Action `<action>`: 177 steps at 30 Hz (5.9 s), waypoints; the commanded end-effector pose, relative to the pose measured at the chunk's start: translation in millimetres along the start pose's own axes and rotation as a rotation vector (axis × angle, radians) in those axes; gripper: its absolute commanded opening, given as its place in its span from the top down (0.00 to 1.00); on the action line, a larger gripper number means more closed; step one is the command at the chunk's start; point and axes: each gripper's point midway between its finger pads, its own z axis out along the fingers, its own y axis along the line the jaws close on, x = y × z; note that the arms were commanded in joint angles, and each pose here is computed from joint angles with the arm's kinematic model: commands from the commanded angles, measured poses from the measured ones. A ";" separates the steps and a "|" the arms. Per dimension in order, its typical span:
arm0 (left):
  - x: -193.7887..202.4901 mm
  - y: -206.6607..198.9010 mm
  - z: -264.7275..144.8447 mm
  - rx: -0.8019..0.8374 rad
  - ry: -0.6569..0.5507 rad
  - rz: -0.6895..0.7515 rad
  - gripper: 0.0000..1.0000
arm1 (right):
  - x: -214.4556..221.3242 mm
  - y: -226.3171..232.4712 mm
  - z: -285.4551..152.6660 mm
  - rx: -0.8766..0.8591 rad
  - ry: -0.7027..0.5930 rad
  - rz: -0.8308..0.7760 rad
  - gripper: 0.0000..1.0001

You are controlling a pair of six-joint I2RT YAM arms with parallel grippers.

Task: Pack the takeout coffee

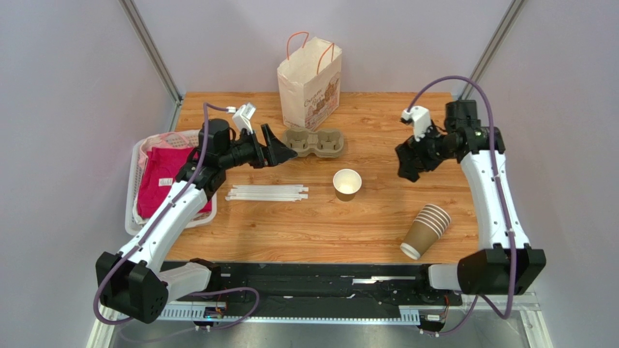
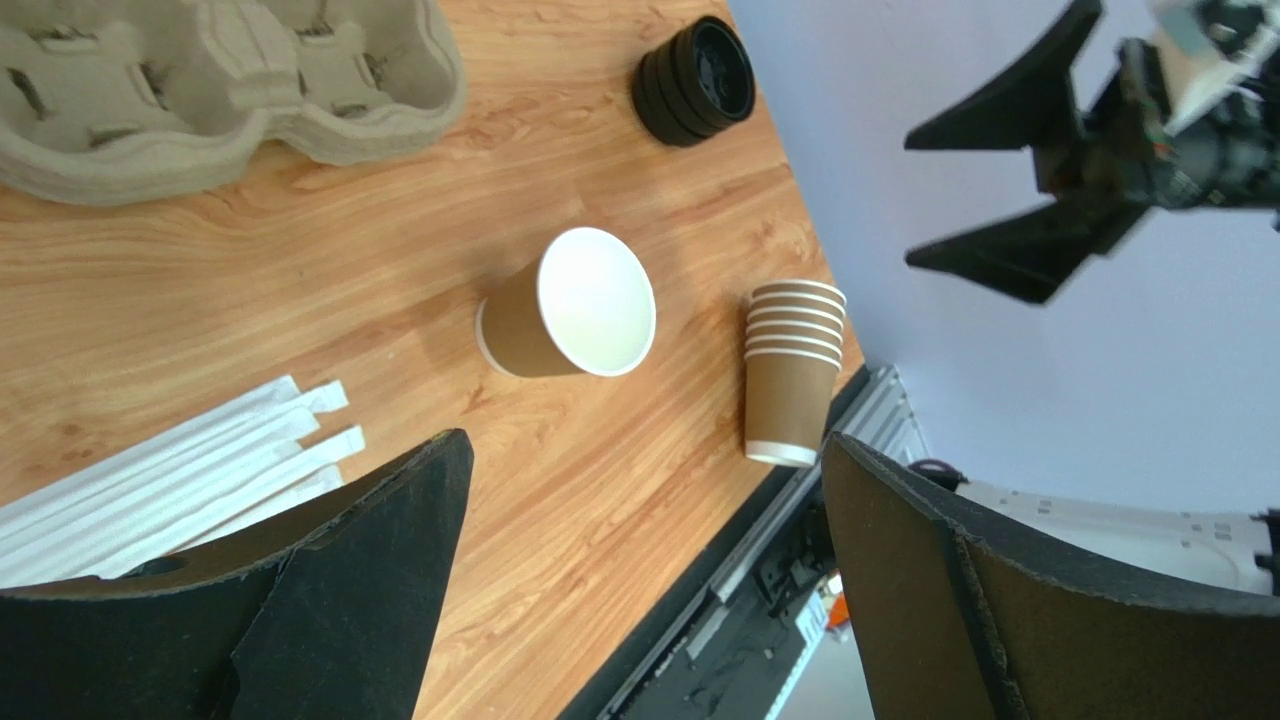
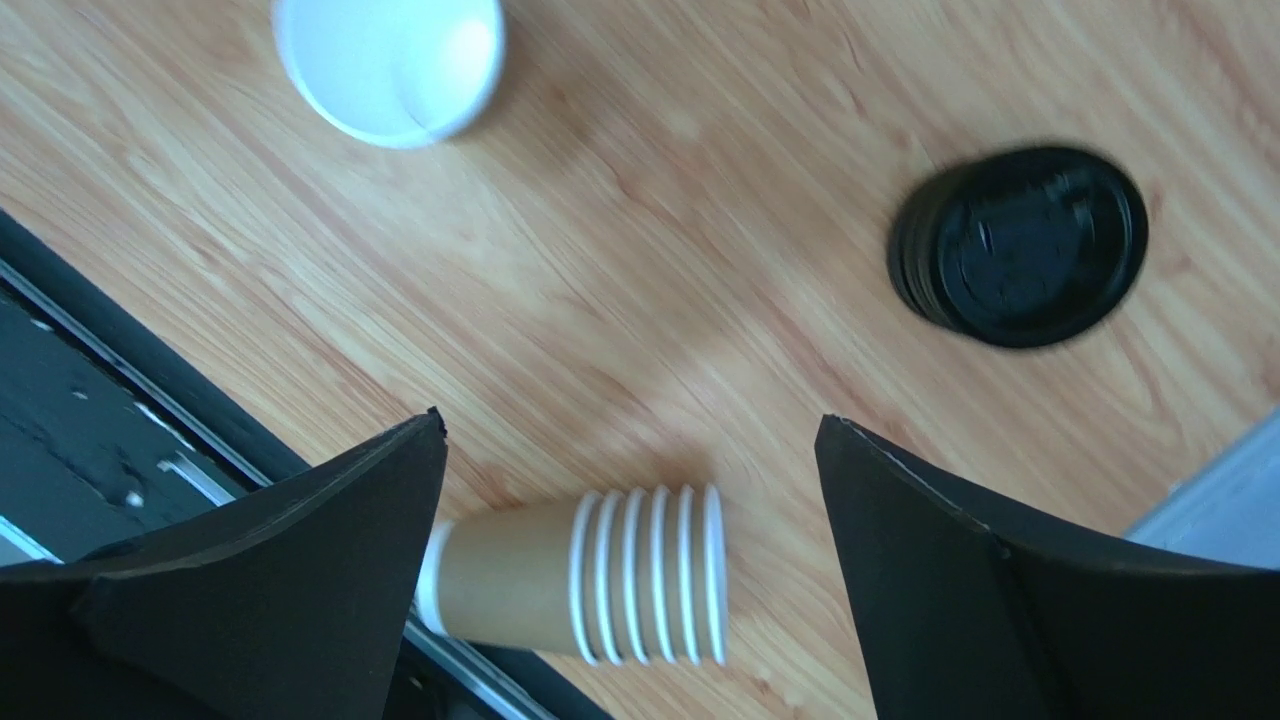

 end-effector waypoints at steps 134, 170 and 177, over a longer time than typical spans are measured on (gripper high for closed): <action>-18.7 2.6 -2.0 -0.022 0.018 0.148 0.05 | -61.6 -210.8 5.6 0.337 -0.229 0.190 0.33; -60.2 -10.8 -8.1 -0.037 0.034 0.488 0.07 | 53.1 -147.0 137.2 0.155 0.330 0.321 0.60; -58.0 -7.8 -6.5 -0.042 0.037 0.486 0.07 | 53.8 -148.9 137.1 0.159 0.337 0.311 0.76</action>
